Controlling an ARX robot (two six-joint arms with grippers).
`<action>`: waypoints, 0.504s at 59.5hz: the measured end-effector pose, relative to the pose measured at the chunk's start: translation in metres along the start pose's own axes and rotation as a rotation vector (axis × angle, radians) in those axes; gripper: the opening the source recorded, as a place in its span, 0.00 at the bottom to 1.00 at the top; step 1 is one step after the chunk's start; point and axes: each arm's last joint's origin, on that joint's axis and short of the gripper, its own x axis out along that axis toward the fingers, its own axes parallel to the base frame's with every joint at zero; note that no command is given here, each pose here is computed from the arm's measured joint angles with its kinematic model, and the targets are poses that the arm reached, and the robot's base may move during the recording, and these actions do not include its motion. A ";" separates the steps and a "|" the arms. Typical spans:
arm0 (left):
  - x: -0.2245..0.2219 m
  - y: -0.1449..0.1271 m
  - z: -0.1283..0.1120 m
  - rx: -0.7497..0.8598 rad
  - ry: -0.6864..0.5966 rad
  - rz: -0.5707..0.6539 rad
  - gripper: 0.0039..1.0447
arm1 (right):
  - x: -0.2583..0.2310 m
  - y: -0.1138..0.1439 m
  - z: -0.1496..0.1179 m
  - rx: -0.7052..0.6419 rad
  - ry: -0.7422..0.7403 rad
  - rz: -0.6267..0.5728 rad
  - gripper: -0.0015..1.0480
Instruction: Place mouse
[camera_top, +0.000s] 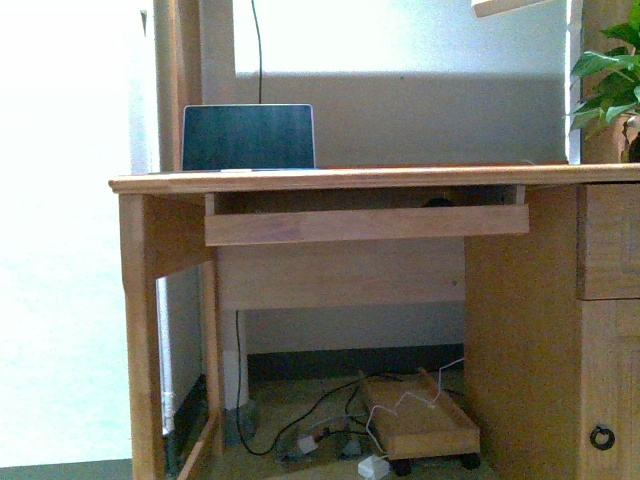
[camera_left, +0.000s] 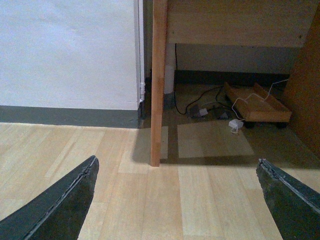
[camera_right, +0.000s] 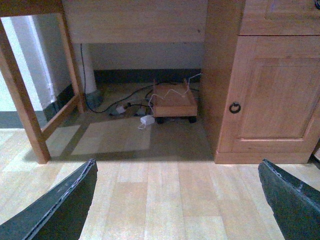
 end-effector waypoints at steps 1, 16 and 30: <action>0.000 0.000 0.000 0.000 0.000 0.000 0.93 | 0.000 0.000 0.000 0.000 0.000 0.000 0.93; 0.000 0.000 0.000 0.000 0.000 0.000 0.93 | 0.000 0.000 0.000 0.000 0.000 0.000 0.93; 0.000 0.000 0.000 0.000 0.000 0.000 0.93 | 0.000 0.000 0.000 0.000 0.000 0.000 0.93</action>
